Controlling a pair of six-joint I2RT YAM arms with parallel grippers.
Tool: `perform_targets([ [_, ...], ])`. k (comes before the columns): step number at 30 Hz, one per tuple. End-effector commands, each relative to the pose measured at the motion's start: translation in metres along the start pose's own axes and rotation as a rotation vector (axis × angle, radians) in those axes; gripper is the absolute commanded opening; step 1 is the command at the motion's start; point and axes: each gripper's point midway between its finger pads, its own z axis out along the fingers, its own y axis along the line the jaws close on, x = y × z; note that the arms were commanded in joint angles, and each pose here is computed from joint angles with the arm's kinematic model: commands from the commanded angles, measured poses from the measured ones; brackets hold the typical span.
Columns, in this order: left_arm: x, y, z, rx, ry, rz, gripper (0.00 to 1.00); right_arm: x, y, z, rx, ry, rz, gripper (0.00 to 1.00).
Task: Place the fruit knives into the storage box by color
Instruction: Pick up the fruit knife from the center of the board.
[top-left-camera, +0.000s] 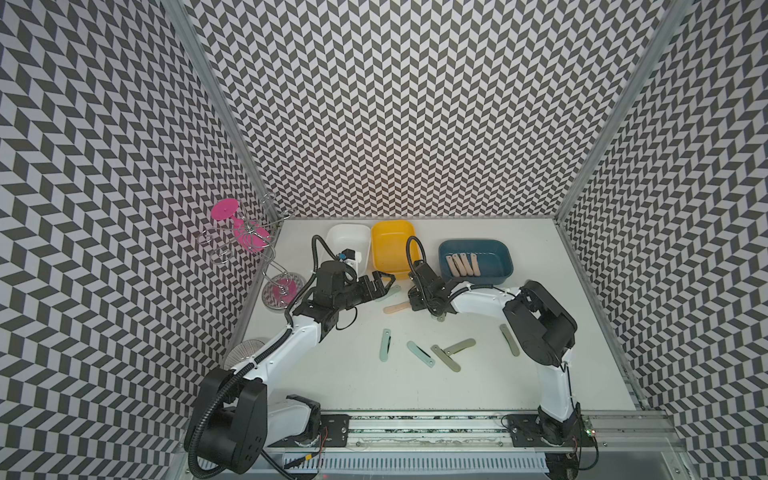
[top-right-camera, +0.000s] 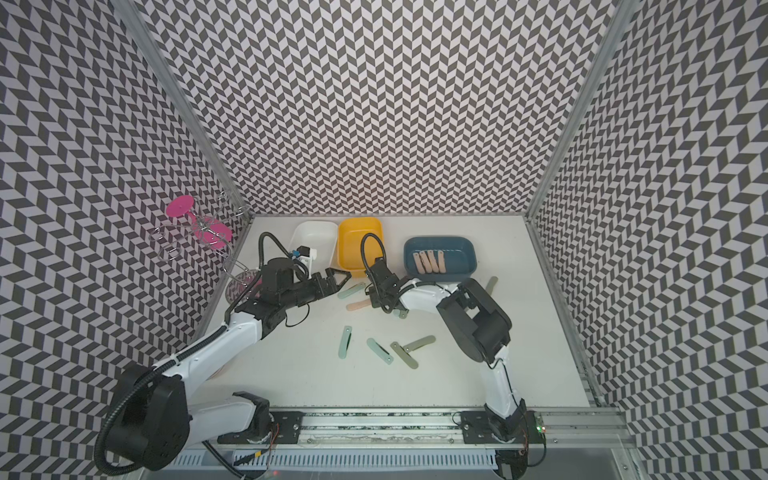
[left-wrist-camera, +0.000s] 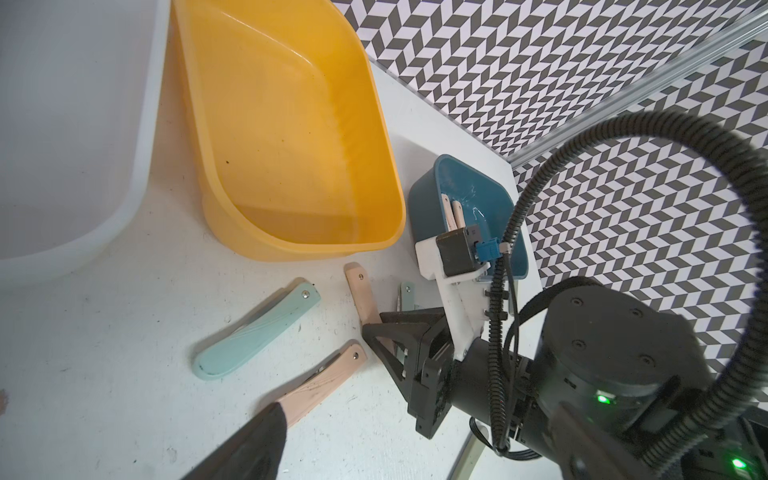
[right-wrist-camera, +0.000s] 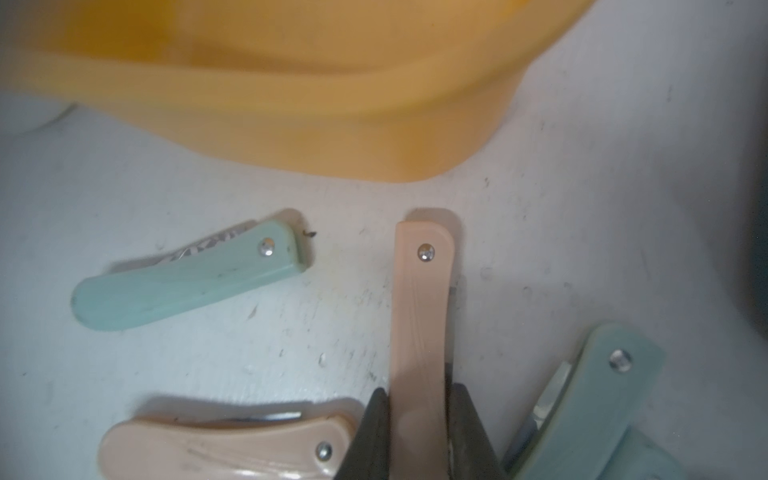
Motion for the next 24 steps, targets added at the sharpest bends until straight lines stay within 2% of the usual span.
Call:
perform_targets([
  [1, -0.012, -0.011, -0.002, 0.03, -0.032, 0.01, 1.0, 0.002, 0.009, -0.021, -0.052, 0.003, 0.016, 0.17],
  [15, -0.015, -0.02, 0.001, 0.039, -0.034, 0.012, 1.0, 0.006, 0.007, -0.079, -0.143, -0.074, 0.073, 0.17],
  [18, -0.018, -0.027, 0.003, 0.049, -0.039, 0.019, 1.0, -0.007, 0.005, -0.097, -0.145, -0.124, 0.079, 0.17],
  [24, -0.031, -0.052, 0.013, 0.083, -0.041, 0.054, 1.0, -0.057, -0.01, -0.142, -0.113, -0.253, 0.099, 0.17],
])
